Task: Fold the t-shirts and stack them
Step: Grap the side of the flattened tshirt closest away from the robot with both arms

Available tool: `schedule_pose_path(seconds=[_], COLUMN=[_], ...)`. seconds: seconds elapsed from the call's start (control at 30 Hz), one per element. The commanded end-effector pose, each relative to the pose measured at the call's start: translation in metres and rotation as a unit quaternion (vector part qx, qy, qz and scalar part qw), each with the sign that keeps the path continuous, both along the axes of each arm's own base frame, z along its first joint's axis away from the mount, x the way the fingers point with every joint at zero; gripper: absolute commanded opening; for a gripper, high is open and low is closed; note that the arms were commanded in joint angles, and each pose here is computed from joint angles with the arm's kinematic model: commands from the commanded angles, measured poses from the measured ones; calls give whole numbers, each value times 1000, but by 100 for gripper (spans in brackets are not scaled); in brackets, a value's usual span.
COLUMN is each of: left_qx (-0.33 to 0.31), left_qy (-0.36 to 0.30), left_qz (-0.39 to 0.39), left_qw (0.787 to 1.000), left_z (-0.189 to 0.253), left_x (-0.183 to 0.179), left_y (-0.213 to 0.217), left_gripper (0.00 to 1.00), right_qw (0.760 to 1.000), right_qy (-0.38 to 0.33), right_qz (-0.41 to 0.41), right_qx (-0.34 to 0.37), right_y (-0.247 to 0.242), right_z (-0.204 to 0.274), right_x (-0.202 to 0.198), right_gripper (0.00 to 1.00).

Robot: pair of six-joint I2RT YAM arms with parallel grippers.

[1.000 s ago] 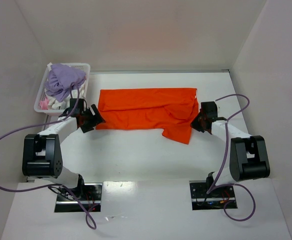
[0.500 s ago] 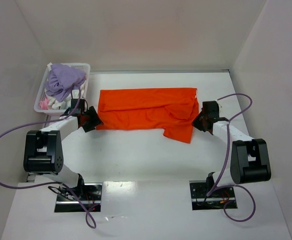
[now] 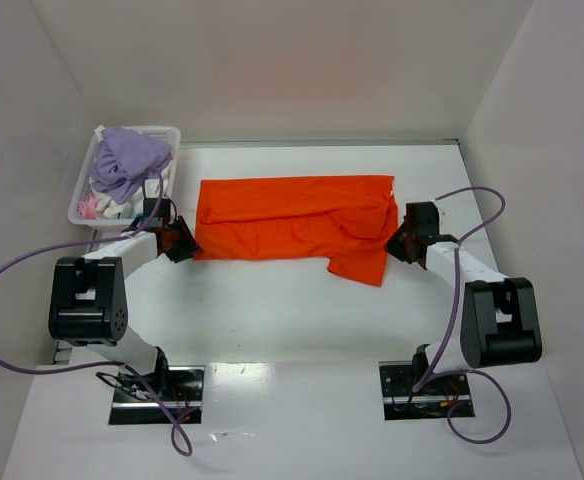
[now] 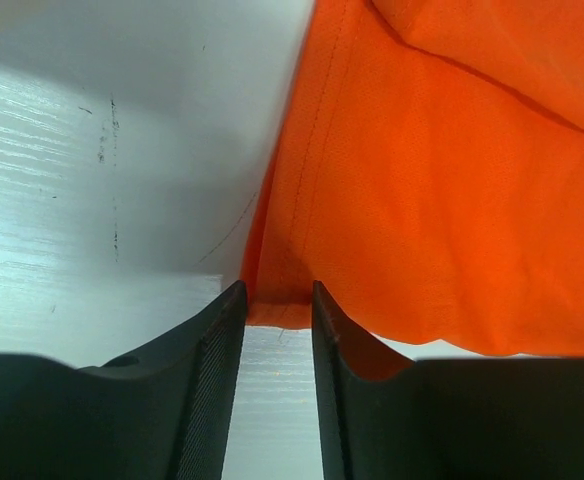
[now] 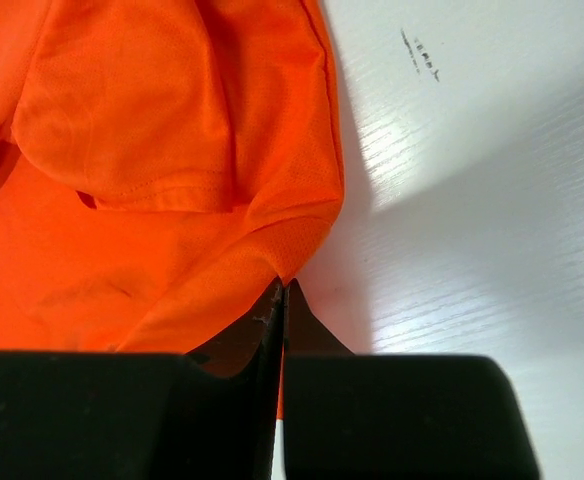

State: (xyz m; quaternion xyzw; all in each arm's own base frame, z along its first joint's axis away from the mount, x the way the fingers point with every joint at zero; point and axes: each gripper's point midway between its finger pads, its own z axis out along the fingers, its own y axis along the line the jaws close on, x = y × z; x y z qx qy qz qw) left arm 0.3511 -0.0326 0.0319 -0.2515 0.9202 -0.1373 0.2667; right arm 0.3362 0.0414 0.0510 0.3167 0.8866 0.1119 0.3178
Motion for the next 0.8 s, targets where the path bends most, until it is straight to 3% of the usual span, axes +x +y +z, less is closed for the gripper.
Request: schedule_pose_path(seconds=[0.0,0.23,0.47,0.53,0.63,0.67,0.77], left_qx=[-3,-3,9,18,13,13,13], left_qy=[-10,-5,-14,-10,-7,-7,-18], left_qz=[11,7,-34,-44,-61,-66,-66], left_qw=[1000,1000,999,999,998,998,998], left_z=[2,-1,5,3,6,6,13], left_x=[7,6,12,12,12,12,11], left_y=[2,-1,-25,-29,-41,-45,-45], left_gripper=[40,32,12,10,25,35,45], right_qw=[999,998,998,997,997,997,998], right_qy=[-38,-44,-35,-39,-40,-40,-33], right_qz=[-19,-48,-56,-56,-56,-56,-53], right_qx=[-15,-19,-23,-23,-23,-23,-20], right_y=[-15,-34,-39,-39,-39,-39,-37], right_z=[26,32,26,28,28,28,25], right_x=[15,6,-3,-3,-3,-3,-3], right_gripper=[0,0,0,0,0,0,0])
